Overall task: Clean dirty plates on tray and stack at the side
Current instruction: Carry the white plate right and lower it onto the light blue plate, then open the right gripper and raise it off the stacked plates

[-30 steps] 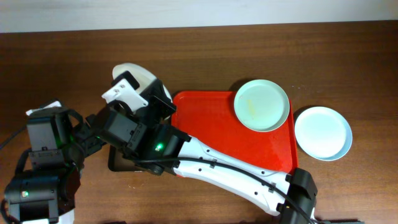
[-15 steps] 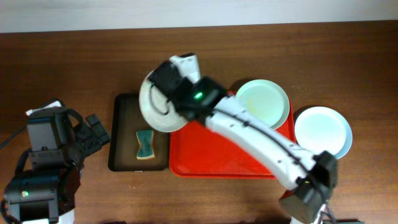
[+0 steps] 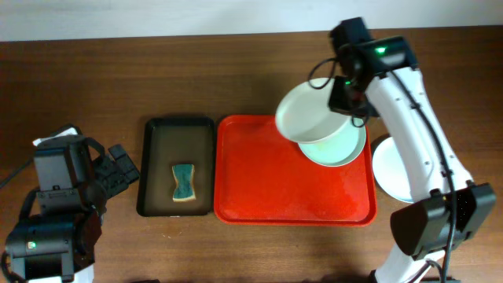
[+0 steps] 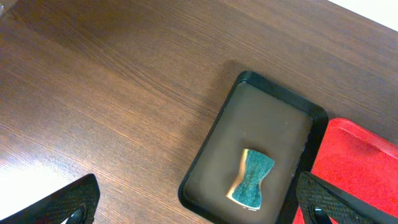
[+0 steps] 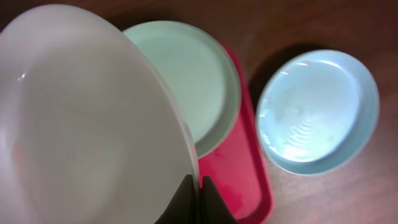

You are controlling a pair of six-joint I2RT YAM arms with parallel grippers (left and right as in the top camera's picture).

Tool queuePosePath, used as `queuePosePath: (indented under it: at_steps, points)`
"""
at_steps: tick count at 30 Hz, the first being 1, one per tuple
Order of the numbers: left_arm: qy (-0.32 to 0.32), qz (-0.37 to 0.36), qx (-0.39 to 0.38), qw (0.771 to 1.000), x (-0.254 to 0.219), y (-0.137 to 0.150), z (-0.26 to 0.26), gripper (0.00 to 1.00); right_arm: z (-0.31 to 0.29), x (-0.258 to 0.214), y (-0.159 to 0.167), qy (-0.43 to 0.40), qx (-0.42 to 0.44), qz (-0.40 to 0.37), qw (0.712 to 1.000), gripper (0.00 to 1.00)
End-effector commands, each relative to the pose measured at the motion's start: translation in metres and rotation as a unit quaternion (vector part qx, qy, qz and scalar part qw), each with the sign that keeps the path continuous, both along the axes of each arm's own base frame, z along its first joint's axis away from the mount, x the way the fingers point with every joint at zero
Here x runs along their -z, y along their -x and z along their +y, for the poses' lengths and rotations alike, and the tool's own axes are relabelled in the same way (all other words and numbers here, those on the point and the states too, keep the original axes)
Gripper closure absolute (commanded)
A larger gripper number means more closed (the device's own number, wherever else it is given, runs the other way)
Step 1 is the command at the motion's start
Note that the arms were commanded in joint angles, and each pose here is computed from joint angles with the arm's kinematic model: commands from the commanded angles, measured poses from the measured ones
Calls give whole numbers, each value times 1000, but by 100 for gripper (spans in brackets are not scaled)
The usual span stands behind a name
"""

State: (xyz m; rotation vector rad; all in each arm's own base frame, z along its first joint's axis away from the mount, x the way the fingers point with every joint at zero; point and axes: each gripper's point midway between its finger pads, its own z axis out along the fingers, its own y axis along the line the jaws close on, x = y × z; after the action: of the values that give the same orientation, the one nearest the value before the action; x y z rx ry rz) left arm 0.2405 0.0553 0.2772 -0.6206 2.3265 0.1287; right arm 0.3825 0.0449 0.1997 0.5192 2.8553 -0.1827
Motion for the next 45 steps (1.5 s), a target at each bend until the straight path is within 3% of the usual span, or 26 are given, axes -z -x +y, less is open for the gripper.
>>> queuePosePath:
  at_steps: [1, 10, 16, 21, 31, 32, 33, 34, 35, 40, 45]
  points:
    - [0, -9, -11, 1000, -6, 1, 3, 1, -44, -3, 9, -5, 61, 10, 998, 96]
    - [0, -9, -11, 1000, -6, 1, 3, 1, -177, -1, 56, 0, 221, 59, 973, 96]
    - [0, -9, -11, 1000, -6, 1, 3, 1, -225, 1, 95, -11, 310, 85, 947, 96]
    - [0, -9, -11, 1000, -6, 1, 3, 1, -228, 17, 109, -24, 334, 111, 936, 96]
    - [0, -9, -11, 1000, -6, 1, 3, 1, -213, 118, 137, -34, 332, 179, 925, 96]
    - [0, -9, -11, 1000, -6, 1, 3, 1, -213, 118, 136, -33, 332, 177, 926, 91]
    - [0, -9, -11, 1000, -6, 1, 3, 1, -214, 119, 134, -33, 326, 175, 928, 78]
    - [0, -9, -11, 1000, -6, 1, 3, 1, -214, 118, 134, -34, 318, 176, 931, 53]
    - [0, -9, -11, 1000, -6, 1, 3, 1, -214, 119, 133, -34, 301, 177, 936, 44]
    - [0, -9, -11, 1000, -6, 1, 3, 1, -200, 97, 109, -96, 211, 152, 961, 43]
    - [0, -9, -11, 1000, -6, 1, 3, 1, -141, 62, 57, -208, -18, 69, 975, 43]
